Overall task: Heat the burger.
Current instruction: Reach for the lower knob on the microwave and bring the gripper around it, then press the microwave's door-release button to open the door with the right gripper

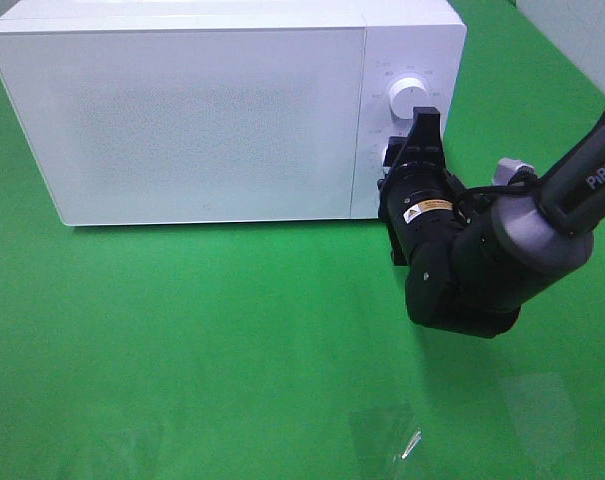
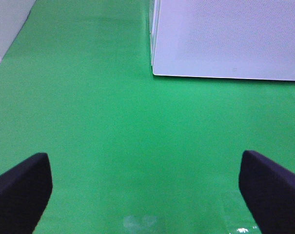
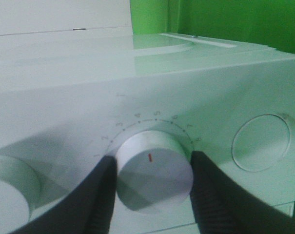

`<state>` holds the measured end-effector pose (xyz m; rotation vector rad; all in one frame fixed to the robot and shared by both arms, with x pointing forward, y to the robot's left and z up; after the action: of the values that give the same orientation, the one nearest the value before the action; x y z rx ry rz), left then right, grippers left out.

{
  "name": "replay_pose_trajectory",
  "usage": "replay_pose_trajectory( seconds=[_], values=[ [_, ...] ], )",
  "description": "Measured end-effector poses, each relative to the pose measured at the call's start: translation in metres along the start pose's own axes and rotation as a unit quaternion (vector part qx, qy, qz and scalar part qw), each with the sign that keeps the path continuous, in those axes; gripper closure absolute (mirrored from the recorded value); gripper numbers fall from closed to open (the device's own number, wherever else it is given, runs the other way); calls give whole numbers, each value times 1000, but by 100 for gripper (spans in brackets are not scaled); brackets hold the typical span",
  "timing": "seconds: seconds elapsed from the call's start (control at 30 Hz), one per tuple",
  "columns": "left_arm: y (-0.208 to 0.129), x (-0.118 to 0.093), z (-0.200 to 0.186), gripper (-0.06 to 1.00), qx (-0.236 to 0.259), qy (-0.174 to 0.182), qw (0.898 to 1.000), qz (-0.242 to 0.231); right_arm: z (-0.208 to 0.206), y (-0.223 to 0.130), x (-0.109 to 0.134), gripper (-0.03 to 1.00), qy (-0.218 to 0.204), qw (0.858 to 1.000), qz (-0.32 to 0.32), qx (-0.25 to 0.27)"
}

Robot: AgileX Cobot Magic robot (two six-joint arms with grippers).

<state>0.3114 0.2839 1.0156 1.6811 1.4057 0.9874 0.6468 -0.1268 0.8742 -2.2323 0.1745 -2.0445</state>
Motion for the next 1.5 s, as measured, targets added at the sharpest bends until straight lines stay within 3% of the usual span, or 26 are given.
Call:
replay_pose_trajectory(
  seconds=[0.5,0.77,1.07,1.5],
  values=[
    [0,0,0,-4,0,0,1000,0,-1,2,0,52,-1,999,-30,-11],
    [0,0,0,-4,0,0,1000,0,-1,5,-6,33,-17,999,-29,-21],
    [0,0,0,-4,0,0,1000,0,-7,7,-5,26,-16,999,-41,-11],
    [0,0,0,-4,0,0,1000,0,-58,14,6,26,-33,987,-150,46]
  ],
)
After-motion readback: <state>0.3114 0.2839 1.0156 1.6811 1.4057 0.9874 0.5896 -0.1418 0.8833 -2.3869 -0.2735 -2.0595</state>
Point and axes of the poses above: a point on each arm's last joint axis where the gripper is mounted, z pointing out along that axis toward the gripper, x along the wrist's bending axis when the last joint is at zero, y = z × x, the point moved 9 cm from there along z, pointing out along that axis toward the gripper, and after that the axes turned 10 degrees about z, right-handed, at the moved point
